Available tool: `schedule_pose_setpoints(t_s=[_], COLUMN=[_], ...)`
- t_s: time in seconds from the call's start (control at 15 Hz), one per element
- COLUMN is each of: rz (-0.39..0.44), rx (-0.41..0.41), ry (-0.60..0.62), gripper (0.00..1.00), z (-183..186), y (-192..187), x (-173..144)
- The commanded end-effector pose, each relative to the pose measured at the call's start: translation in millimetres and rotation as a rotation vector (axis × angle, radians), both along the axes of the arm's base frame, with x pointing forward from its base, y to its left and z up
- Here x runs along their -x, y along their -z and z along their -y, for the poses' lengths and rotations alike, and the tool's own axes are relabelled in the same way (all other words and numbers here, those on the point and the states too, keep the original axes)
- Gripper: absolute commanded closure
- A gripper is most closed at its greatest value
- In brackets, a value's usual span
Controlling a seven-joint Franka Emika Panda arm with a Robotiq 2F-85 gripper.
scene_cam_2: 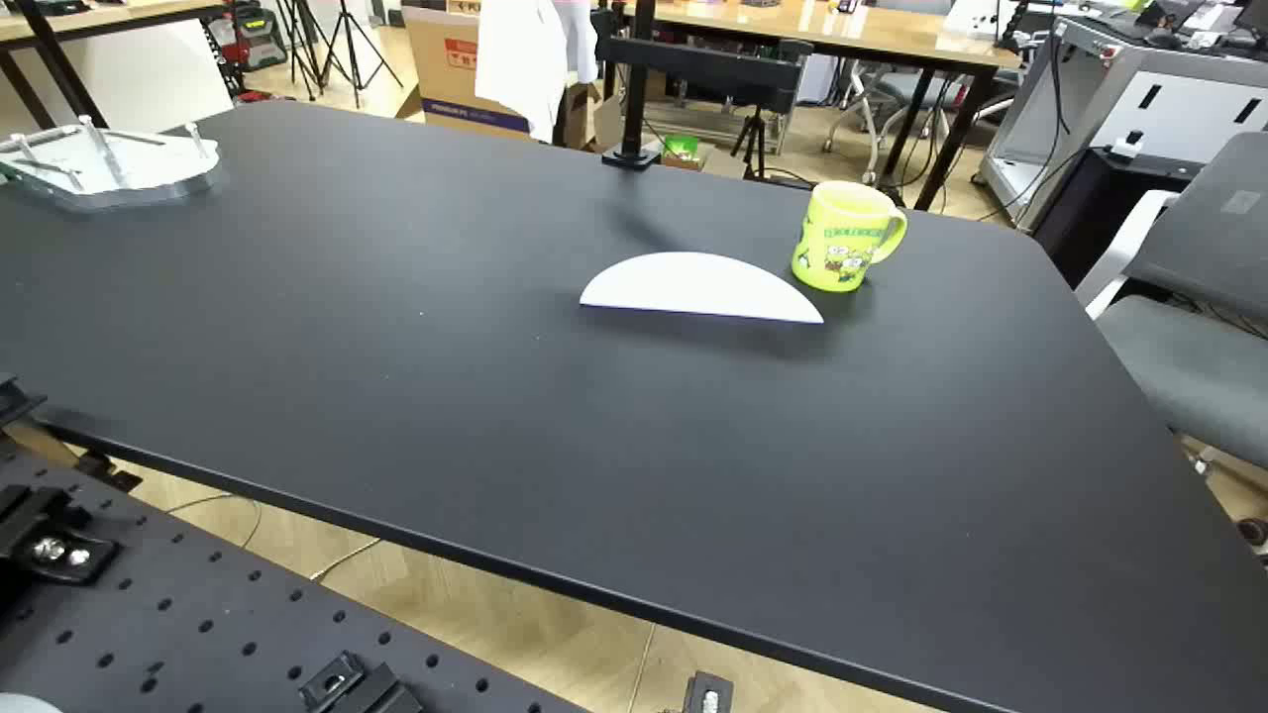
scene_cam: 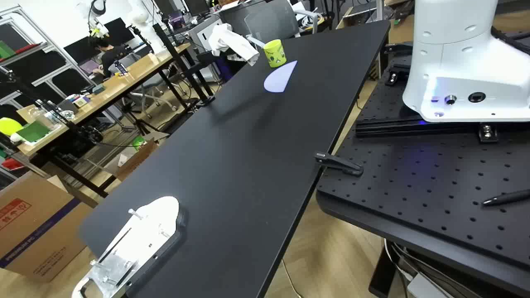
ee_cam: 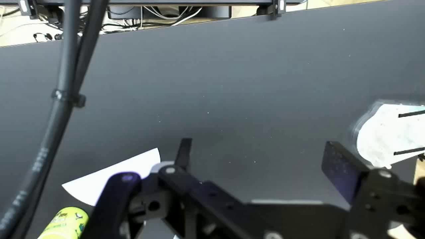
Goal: Pick the cloth on the object
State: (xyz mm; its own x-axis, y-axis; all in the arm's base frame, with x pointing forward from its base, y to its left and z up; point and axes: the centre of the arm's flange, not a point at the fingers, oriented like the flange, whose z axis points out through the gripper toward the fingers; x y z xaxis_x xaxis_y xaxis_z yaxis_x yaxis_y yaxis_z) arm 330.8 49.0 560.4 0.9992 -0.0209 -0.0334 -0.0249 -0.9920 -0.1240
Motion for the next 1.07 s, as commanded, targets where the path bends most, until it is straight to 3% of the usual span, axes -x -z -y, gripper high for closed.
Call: schedule_pose_setpoints(t_s=[0.0,0.73,1.0], rz=[0.002,0.006,0.099], rx=[0.000,0.000,0.077], ry=[0.000,0.000,0.076], gripper=[0.00,0.00,0.00], z=[0.0,0.0,26.5], y=[-0.3,-1.4,10.9], x=[-0.2,0.4,-26.3])
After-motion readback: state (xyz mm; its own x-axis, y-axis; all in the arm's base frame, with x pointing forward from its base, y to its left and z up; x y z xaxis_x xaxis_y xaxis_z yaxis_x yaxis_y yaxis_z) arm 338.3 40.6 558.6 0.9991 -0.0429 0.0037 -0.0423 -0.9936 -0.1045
